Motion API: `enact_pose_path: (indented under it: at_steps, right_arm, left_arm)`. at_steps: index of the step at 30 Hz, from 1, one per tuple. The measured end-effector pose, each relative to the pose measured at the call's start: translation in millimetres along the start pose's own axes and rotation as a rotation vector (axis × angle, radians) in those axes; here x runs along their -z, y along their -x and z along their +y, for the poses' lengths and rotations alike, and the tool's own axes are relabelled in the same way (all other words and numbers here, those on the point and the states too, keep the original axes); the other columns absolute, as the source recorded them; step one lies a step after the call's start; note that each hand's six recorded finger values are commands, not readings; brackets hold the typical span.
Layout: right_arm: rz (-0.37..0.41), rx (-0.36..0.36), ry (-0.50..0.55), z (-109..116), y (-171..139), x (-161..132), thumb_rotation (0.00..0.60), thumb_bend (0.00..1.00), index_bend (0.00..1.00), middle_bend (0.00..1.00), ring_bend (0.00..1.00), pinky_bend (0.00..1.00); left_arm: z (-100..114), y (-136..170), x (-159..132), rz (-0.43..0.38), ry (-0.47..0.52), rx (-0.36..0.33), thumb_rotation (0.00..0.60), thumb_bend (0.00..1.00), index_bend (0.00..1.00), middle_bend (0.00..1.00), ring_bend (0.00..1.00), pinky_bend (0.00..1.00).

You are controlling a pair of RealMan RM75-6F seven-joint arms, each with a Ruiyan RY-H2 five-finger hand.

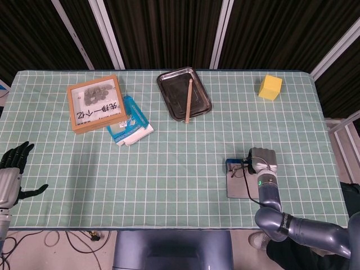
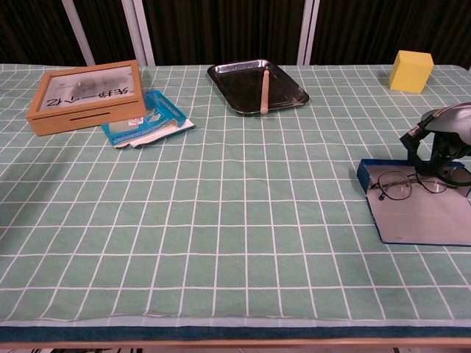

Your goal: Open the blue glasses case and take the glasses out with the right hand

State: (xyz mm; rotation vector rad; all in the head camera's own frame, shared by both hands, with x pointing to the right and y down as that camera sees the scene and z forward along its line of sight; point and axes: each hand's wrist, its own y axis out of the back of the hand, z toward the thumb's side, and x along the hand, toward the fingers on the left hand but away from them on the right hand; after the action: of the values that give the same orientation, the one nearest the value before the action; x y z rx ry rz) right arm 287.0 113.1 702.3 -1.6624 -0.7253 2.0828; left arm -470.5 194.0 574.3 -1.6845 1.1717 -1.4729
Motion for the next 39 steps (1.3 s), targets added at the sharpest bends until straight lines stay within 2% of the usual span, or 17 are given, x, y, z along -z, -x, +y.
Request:
enact_pose_path:
  at_steps: [17, 28, 39]
  right_arm:
    - [0.019, 0.019, 0.026, 7, -2, -5, 0.6, 0.54, 0.54, 0.97, 1.0, 1.0]
    - [0.071, 0.086, 0.118, 16, -6, -20, 0.6, 0.54, 0.55, 0.97, 1.0, 1.0]
    - [0.132, 0.127, 0.212, 12, -9, -44, 0.6, 0.54, 0.55, 0.97, 1.0, 1.0]
  left_arm:
    - [0, 0, 1, 0.004, 0.005, 0.0, 0.6, 0.07, 0.0, 0.0, 0.0, 0.0]
    - [0, 0, 0, 0.004, 0.005, -0.001, 0.6, 0.07, 0.0, 0.0, 0.0, 0.0]
    - [1, 0, 0, 0.006, 0.01, -0.002, 0.6, 0.07, 0.0, 0.0, 0.0, 0.0]
